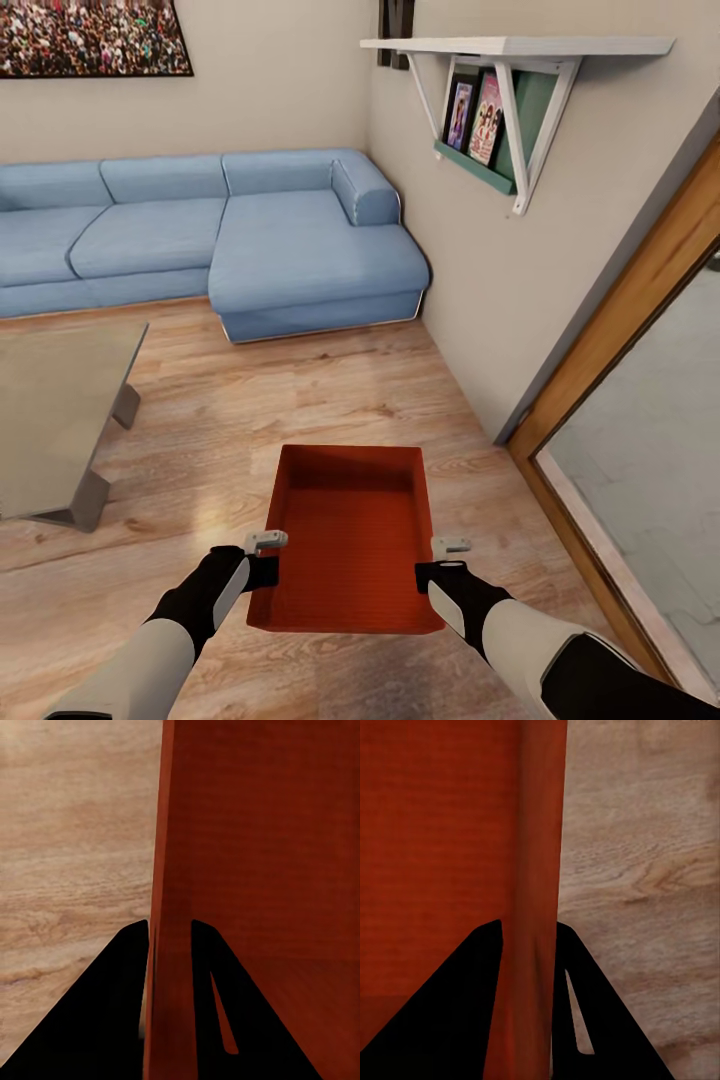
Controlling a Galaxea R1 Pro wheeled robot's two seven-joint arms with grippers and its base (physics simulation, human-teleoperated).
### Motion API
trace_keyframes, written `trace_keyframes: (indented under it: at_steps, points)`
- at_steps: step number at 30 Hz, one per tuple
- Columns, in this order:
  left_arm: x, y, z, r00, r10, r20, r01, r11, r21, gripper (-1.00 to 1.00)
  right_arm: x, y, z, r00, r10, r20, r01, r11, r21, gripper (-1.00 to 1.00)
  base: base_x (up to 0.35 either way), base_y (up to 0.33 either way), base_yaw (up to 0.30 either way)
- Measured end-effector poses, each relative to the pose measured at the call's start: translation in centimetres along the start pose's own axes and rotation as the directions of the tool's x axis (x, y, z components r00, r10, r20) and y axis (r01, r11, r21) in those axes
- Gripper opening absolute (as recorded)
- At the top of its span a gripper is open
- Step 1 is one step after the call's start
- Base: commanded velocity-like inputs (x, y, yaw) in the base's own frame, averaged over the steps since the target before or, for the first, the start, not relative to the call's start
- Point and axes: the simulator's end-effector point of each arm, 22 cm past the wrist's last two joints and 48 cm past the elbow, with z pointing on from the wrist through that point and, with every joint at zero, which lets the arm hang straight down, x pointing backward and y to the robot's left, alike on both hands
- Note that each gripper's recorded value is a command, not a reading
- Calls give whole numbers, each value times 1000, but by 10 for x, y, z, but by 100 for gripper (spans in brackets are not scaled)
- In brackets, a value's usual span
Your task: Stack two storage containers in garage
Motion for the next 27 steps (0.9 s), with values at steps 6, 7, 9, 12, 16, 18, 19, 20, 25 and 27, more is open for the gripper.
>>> trace_keyframes:
  at_steps: [6,7,9,12,16,18,19,20,25,27]
  points:
    - [-2,-1,-10,1000,1,0,-1,1000,0,-100,-4,-1,-10,1000,0,0,0,1000,0,-100,0,0,0]
    - [-3,-1,-12,1000,1,0,-1,1000,0,-100,-4,-1,-11,1000,0,0,0,1000,0,-100,0,0,0]
    - [-3,-1,-15,1000,1,0,-1,1000,0,-100,-5,-2,-14,1000,0,0,0,1000,0,-100,0,0,0]
    - [-5,-1,-20,1000,1,0,-1,1000,0,-100,-7,-2,-19,1000,1,0,-1,1000,0,-100,0,0,0]
    - [-6,-1,-27,1000,-1,0,1,1000,0,-100,-9,-2,-26,1000,1,0,-1,1000,1,-100,0,0,0]
    - [-6,-2,-30,1000,0,0,0,1000,0,-100,-10,-3,-29,1000,1,0,-1,1000,0,-100,0,0,0]
    - [-7,-2,-32,1000,0,0,0,1000,0,-100,-10,-3,-30,1000,1,0,-1,1000,0,-100,0,0,0]
    - [-7,-2,-33,1000,0,0,0,1000,0,-100,-11,-3,-32,1000,1,0,-1,1000,0,-100,0,0,0]
    - [-8,-2,-41,1000,-2,-1,2,1000,0,-100,-13,-4,-40,1000,0,0,0,1000,1,-100,0,0,0]
    - [-9,-2,-44,1000,-2,-1,2,1000,0,-100,-14,-4,-43,1000,0,0,0,1000,1,-100,0,0,0]
